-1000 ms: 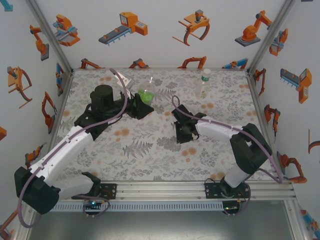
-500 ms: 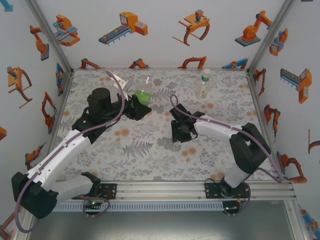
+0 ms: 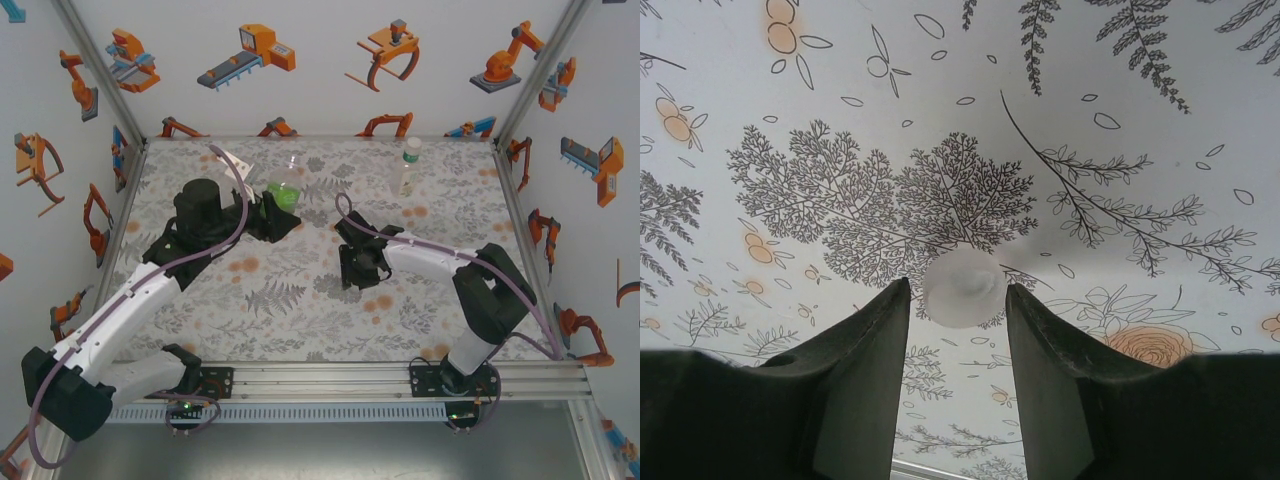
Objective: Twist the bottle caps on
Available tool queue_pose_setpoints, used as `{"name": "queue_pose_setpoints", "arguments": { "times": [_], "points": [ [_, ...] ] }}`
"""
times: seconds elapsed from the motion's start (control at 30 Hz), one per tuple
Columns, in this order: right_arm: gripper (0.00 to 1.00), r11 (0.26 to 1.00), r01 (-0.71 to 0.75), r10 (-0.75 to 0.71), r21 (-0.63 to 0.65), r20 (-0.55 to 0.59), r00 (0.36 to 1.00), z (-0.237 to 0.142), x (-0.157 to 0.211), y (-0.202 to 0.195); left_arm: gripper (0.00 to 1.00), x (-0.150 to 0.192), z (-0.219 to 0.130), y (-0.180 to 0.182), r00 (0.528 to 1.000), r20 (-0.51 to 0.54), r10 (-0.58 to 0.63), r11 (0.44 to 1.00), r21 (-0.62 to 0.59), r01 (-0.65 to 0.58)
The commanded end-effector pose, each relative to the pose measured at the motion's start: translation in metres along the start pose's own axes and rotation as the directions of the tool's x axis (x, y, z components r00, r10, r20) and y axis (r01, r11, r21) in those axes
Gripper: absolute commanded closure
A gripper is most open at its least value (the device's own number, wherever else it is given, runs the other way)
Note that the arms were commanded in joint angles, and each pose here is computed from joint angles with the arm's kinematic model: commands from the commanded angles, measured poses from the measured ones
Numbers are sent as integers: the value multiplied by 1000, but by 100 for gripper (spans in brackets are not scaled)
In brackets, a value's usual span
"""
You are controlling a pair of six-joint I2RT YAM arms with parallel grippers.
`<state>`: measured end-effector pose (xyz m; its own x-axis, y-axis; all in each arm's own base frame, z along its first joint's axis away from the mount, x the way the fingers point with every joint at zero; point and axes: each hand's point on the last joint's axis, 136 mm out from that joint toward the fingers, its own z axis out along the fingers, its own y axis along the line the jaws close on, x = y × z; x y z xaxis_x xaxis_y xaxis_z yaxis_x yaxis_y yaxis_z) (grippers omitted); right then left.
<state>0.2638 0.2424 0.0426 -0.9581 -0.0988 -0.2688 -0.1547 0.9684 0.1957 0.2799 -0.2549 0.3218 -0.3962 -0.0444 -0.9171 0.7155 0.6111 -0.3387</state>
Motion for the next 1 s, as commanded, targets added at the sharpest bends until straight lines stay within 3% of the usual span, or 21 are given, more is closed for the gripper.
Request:
{"name": "queue_pose_setpoints", "arguments": {
  "times": [0.0, 0.43, 0.8, 0.97],
  "points": [
    [57, 1000, -5, 5, 10, 1, 1000, -2, -3, 4, 100, -6, -6, -1, 1000, 27, -5, 1000, -5, 5],
    [58, 1000, -19, 19, 4, -24, 1000, 12, 4, 3, 100, -3, -4, 1, 1000, 19, -16, 1000, -15, 17],
    [78, 999, -40, 40, -20, -25, 999, 16, 6, 6, 100, 0, -5, 8, 1000, 18, -21, 999, -48, 22],
    [84, 990, -55, 53, -132, -16, 998, 15, -1, 28, 100, 0, -5, 8, 1000, 19, -23, 999, -49, 23]
  ]
}}
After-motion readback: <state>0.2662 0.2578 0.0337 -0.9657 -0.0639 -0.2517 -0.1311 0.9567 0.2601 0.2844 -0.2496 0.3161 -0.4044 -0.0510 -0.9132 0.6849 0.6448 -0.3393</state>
